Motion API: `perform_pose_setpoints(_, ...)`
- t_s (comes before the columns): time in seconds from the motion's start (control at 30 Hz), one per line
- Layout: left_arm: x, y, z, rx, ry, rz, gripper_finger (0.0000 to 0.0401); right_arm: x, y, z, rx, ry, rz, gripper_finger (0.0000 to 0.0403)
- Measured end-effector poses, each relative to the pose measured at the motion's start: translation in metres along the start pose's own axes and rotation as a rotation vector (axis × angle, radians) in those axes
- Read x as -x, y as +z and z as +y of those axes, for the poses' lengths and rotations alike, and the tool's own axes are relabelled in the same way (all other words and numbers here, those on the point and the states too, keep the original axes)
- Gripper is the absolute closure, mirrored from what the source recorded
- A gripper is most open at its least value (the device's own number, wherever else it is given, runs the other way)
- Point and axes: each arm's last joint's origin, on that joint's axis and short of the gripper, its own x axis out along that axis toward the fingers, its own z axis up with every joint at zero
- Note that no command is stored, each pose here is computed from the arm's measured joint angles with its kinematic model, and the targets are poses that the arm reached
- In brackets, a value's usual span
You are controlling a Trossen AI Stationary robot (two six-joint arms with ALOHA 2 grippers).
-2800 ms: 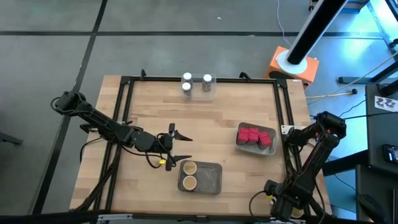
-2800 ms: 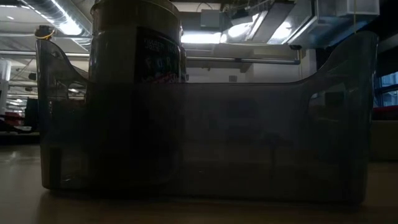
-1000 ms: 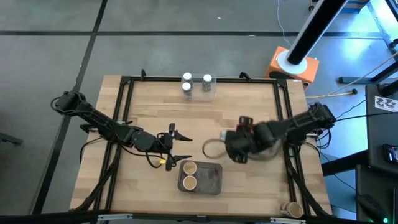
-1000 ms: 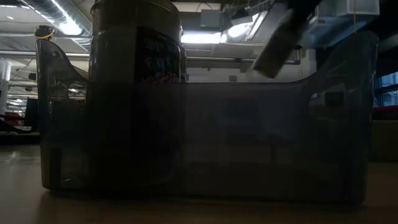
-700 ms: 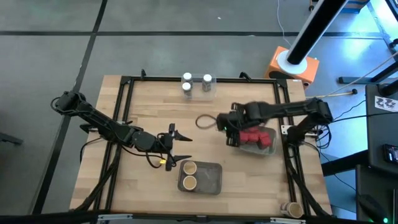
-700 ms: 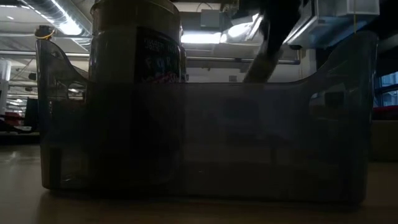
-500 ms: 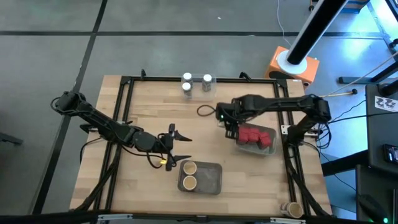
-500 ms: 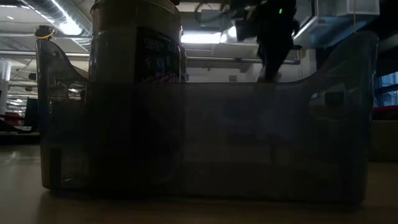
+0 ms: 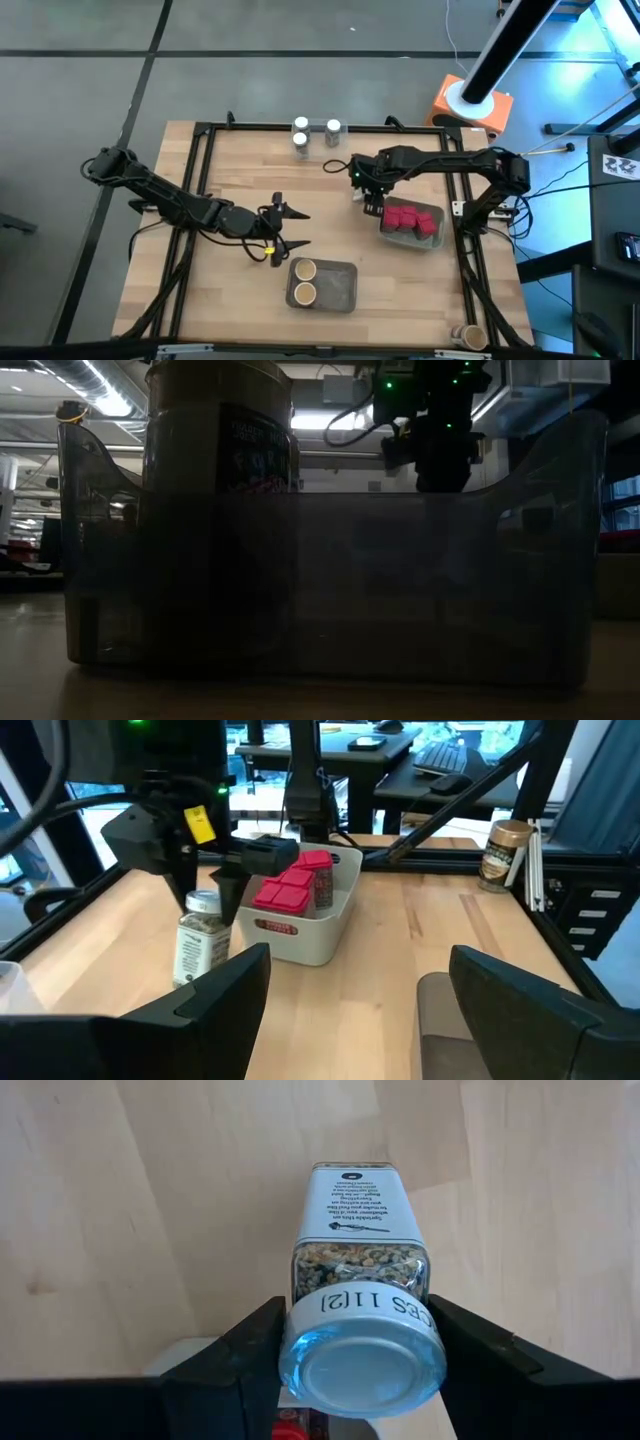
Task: Sort spices by type
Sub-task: Put the white seasoning bottle into the transparent bin
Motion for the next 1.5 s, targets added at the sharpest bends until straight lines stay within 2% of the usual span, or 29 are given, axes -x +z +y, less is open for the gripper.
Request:
perform_pose_setpoints(0.77,0.000,-0.001,0.000,0.016,0.002,0.011,0.0109,-0.015,-0.005,0.002,0.017,0.030,0.106,0.0196)
perform_pose_setpoints(1.5,-0.001,-0.003,0.002,0.013,0.008,0.029,0.0109,-0.010,-0.002,0.003,-0.035,0.053,0.135,0.0194)
